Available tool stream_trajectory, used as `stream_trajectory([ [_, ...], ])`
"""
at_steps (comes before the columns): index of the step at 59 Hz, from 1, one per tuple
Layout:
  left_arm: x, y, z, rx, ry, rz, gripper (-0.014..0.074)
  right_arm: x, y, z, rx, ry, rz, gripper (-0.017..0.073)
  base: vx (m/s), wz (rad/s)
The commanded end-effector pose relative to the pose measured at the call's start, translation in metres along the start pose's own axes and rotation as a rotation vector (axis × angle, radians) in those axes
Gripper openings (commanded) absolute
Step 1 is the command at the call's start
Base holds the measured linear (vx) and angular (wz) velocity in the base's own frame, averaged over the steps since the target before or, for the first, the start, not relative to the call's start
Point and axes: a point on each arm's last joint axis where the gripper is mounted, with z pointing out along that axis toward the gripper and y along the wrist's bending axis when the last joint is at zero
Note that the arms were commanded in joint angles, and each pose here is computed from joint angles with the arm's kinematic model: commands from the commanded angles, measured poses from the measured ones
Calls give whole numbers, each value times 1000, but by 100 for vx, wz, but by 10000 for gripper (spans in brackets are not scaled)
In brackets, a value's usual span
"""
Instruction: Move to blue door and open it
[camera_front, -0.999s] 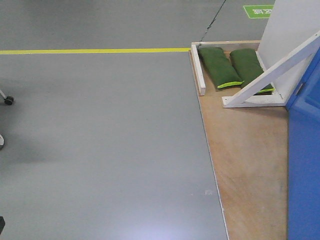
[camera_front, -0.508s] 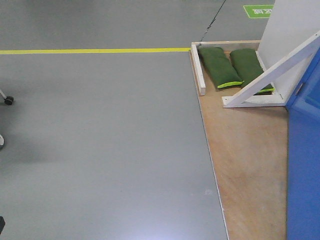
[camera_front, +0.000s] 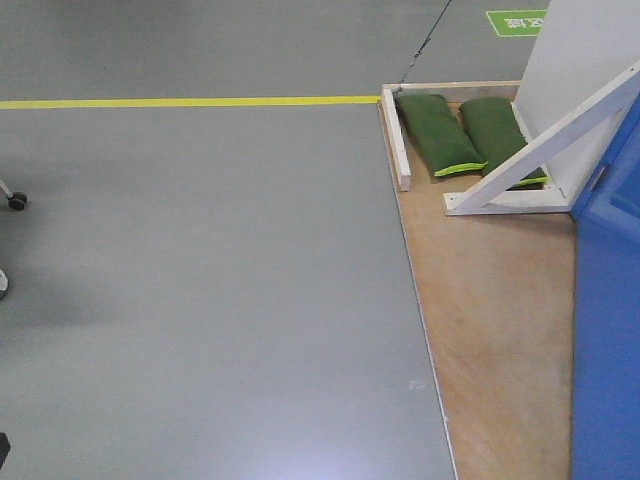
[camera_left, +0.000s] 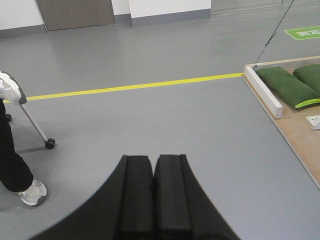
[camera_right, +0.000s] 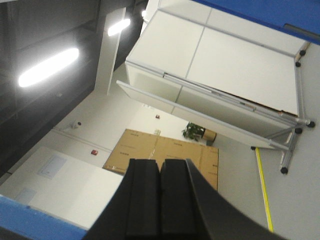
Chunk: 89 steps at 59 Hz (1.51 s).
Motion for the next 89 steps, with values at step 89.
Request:
stream_trajectory([
  [89, -7, 0, -1, 1, -91, -7, 70, 70, 9, -61, 96, 1104, 16, 2, 0, -1],
])
